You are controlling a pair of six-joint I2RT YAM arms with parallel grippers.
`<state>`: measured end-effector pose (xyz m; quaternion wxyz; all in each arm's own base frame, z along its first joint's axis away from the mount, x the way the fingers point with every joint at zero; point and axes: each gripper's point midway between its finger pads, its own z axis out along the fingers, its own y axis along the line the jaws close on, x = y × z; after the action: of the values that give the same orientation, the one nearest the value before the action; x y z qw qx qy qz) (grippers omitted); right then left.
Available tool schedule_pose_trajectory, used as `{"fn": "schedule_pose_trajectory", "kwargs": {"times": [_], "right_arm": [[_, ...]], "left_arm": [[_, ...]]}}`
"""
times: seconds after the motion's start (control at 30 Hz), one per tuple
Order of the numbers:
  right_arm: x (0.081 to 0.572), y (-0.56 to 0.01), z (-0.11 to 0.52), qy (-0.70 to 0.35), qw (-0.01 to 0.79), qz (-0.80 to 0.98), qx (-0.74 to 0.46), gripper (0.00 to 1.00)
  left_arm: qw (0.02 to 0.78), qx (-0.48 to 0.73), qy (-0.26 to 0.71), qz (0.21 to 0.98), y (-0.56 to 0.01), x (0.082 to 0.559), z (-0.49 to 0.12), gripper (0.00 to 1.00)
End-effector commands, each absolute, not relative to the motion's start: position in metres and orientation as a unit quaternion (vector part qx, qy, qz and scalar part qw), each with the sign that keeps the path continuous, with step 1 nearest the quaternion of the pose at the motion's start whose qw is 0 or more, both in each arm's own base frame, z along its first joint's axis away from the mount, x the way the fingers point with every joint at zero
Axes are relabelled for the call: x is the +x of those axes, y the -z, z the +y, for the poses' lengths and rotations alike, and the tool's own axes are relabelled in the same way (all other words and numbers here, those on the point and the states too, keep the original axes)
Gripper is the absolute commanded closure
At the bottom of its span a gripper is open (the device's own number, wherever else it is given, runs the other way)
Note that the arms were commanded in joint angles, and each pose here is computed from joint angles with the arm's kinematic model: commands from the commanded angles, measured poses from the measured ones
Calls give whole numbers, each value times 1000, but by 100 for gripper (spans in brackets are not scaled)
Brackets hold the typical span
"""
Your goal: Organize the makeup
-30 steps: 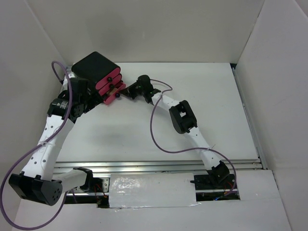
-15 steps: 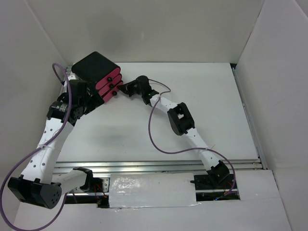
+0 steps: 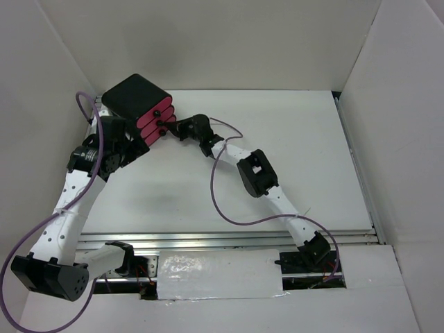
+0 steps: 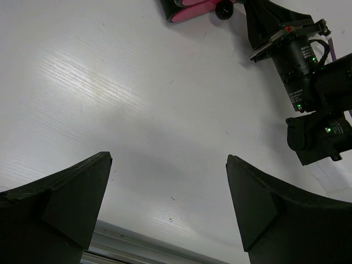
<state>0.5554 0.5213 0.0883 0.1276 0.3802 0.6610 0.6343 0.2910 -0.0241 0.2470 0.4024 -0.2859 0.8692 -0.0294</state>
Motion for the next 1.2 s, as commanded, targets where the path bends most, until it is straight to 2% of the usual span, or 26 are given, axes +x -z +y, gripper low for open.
{"fn": "schedule_pose_trajectory", "kwargs": {"times": [0.0, 0.07, 0.13, 0.17, 0.23, 0.27, 0.3, 0.33, 0.37, 0.4, 0.43, 0.47, 0.5, 0.53, 0.57, 0.67, 0.73, 0.77, 0.83, 0.87, 0.97, 1.17], "right_arm": [[547, -95, 513, -630, 133, 650, 403, 85], [550, -119, 500, -638, 158, 636, 404, 85], [549, -109, 482, -632, 173, 632, 414, 81], [552, -133, 472, -640, 191, 620, 411, 79], [549, -125, 453, -622, 214, 634, 407, 69], [556, -154, 435, -629, 237, 624, 399, 64], [554, -143, 422, -610, 251, 642, 391, 55], [553, -148, 413, -605, 258, 648, 383, 51], [561, -180, 389, -610, 280, 641, 373, 47], [552, -170, 382, -586, 282, 676, 345, 35], [550, -178, 371, -573, 288, 691, 331, 27], [551, -208, 348, -555, 330, 707, 289, 18], [541, -201, 338, -510, 313, 752, 277, 1], [532, -232, 325, -495, 328, 764, 253, 0], [525, -239, 311, -455, 356, 792, 200, 0], [480, -266, 250, -303, 377, 864, 138, 0], [453, -304, 209, -233, 427, 863, 132, 0], [433, -299, 191, -188, 424, 878, 116, 0], [402, -337, 151, -139, 470, 861, 134, 0], [383, -339, 137, -117, 465, 868, 127, 0], [326, -392, 101, -106, 512, 843, 125, 0], [244, -439, 59, -104, 553, 817, 121, 0]], "left_arm": [[428, -283, 29, 858, -268, 294, -20, 1], [432, -280, 31, 857, -270, 297, -21, 1], [434, -275, 34, 857, -271, 302, -23, 1], [438, -269, 39, 857, -275, 304, -25, 1], [440, -263, 42, 858, -276, 309, -28, 1], [444, -257, 43, 857, -280, 311, -29, 1], [443, -254, 41, 859, -279, 316, -29, 1], [442, -250, 38, 860, -279, 318, -29, 1], [447, -247, 33, 859, -283, 321, -26, 1], [439, -247, 20, 864, -278, 326, -24, 1], [439, -248, 16, 864, -280, 329, -22, 1], [448, -247, 13, 859, -289, 333, -19, 1], [445, -246, 6, 861, -288, 338, -17, 1], [450, -238, 6, 861, -294, 342, -17, 1], [466, -236, 13, 853, -310, 346, -17, 1], [484, -213, 4, 849, -334, 358, -13, 1], [487, -207, -24, 848, -339, 361, -5, 1], [493, -206, -28, 845, -345, 363, -2, 1], [500, -204, -36, 841, -351, 364, 2, 1], [501, -205, -36, 840, -352, 363, 2, 1], [505, -209, -25, 837, -360, 358, 0, 1], [515, -191, 19, 835, -358, 330, -11, 1]]}}
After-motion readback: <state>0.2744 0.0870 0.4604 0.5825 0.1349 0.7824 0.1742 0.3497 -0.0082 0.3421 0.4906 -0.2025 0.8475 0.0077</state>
